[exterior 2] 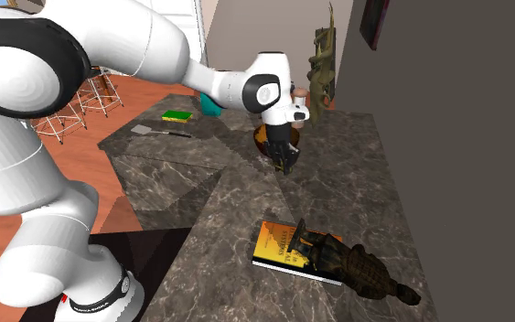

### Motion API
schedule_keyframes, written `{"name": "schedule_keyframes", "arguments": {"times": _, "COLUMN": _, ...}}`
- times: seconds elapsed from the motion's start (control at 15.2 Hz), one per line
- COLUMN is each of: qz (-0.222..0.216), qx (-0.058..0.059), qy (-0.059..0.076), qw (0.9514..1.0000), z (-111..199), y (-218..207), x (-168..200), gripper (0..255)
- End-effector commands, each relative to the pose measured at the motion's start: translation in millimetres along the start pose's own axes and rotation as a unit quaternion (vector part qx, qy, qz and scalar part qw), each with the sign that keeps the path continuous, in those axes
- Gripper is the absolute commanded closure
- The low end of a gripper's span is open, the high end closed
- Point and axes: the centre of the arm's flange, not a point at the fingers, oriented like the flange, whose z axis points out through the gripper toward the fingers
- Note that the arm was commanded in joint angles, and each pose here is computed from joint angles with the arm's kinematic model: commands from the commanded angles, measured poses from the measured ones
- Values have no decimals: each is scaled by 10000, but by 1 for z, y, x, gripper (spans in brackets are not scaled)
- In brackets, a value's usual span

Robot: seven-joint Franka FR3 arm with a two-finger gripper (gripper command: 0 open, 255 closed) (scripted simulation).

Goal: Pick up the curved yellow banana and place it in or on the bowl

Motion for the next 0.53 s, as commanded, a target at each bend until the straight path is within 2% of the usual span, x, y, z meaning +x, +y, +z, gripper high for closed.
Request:
{"name": "schedule_keyframes", "arguments": {"times": 0.0, "qz": 0, "qx": 1, "qy": -2, "qw": 10000, "z": -10, "y": 1, "x": -1, "gripper": 255}}
{"name": "schedule_keyframes", "arguments": {"times": 0.46, "qz": 0, "qx": 1, "qy": -2, "qw": 10000, "z": -46, "y": 8, "x": -1, "gripper": 255}}
